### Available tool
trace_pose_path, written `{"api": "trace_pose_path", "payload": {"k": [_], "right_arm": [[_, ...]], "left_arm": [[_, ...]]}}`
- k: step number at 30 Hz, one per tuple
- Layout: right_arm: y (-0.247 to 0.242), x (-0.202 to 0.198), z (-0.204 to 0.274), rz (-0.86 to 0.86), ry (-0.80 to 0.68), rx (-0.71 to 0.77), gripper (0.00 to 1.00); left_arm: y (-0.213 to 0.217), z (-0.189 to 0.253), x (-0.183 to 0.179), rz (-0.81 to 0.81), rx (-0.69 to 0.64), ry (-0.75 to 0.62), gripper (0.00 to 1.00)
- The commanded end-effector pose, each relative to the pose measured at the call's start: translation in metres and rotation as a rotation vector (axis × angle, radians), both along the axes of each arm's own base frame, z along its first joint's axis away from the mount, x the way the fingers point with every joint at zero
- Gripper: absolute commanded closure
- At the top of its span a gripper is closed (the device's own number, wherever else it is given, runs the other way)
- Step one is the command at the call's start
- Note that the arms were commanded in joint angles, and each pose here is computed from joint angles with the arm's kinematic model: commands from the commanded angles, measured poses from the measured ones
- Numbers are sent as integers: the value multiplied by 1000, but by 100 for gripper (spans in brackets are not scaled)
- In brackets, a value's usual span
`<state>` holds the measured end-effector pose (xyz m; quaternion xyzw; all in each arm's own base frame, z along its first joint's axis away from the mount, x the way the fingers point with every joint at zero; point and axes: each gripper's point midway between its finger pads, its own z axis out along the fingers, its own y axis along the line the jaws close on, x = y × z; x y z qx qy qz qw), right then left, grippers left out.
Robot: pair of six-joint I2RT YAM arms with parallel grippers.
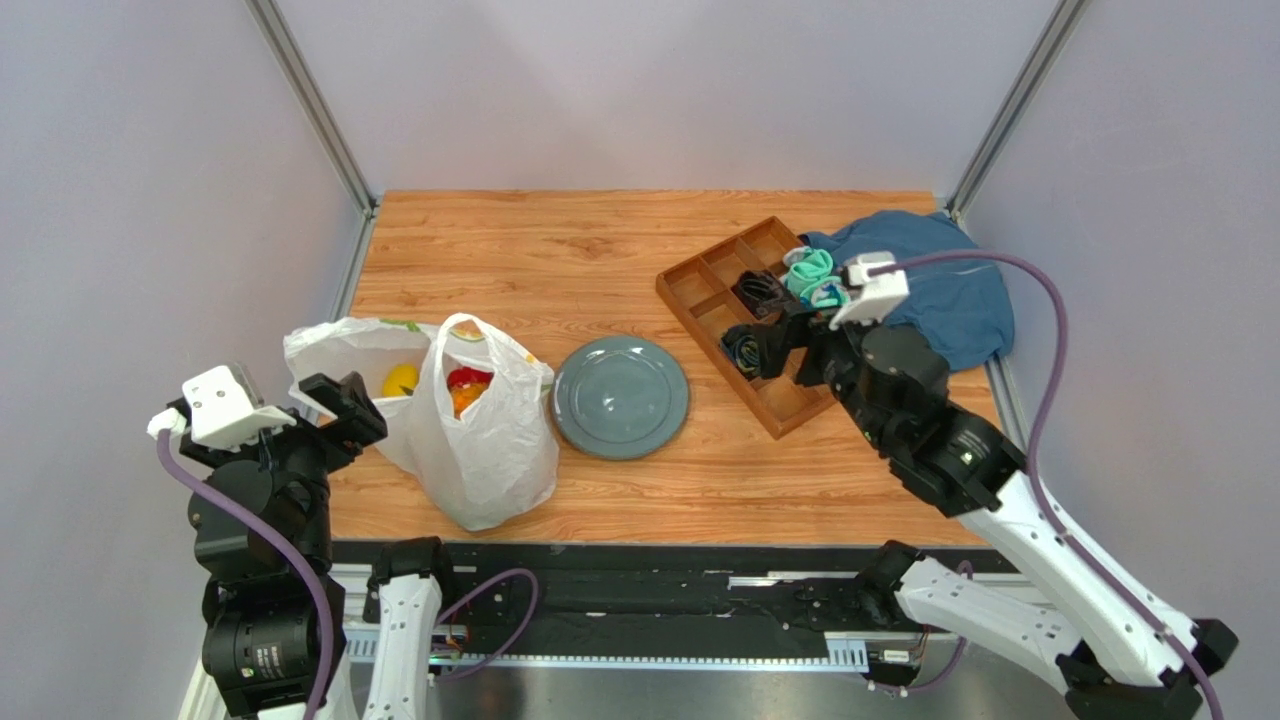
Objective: Place the fruits into the plastic bag
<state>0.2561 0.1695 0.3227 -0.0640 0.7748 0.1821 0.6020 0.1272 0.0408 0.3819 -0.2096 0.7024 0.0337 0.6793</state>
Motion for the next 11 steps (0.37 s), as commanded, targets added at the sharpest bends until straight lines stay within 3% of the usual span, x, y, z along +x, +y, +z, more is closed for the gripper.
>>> {"api": "trace_pose_path", "payload": {"k": [1,11], "right_arm": [[-42,-5,5,-185,-43,64,17],[-63,-10,2,-265,-54,66,17]], "left_arm": [[-1,-5,-7,3,-9,19,3],[-6,-3,-4,-30,-13,19,2]]}}
